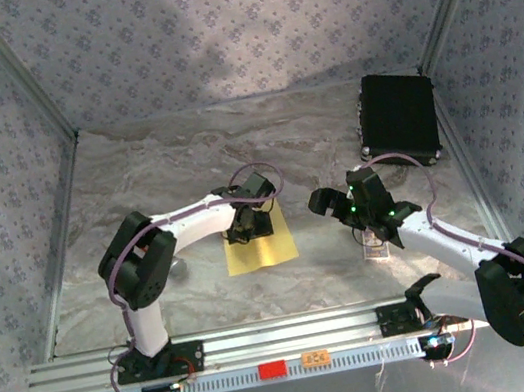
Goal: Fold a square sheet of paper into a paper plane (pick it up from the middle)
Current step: First fold the square sheet of paper in half at the center of the table.
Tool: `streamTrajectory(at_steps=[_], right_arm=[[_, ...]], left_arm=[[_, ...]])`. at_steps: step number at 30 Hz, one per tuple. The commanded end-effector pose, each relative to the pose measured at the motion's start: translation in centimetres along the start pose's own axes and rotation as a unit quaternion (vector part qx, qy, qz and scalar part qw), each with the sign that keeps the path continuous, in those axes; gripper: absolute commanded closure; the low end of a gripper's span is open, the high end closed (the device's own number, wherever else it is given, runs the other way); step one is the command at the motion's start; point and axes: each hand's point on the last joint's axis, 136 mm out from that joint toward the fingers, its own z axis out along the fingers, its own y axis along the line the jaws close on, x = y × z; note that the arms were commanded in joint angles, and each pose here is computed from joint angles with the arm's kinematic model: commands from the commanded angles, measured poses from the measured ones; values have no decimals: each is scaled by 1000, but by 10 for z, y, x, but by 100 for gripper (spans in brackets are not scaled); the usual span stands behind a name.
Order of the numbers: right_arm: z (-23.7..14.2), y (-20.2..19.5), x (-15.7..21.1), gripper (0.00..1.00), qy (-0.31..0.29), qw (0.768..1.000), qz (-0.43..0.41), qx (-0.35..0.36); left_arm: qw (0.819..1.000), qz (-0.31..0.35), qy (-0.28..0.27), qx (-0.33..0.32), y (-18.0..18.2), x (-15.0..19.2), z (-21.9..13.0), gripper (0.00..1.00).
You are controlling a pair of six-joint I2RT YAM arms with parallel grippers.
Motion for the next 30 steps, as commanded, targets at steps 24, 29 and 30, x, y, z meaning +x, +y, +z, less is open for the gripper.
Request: streamTrajectory(at_steps=[24,29,30], right_arm=[[-13,-5,-3,1,-22,1000,18,9],[-15,-3,-5,1,-29,999,20,-1],[-15,-2,-4,1,-29,999,19,-3]], left_arm=[[925,-20,-41,376,-77,-32,-95,59],[887,-26,-8,461,-90,-31,-97,59],[885,-31,-1,464,-89,-30,-93,59]])
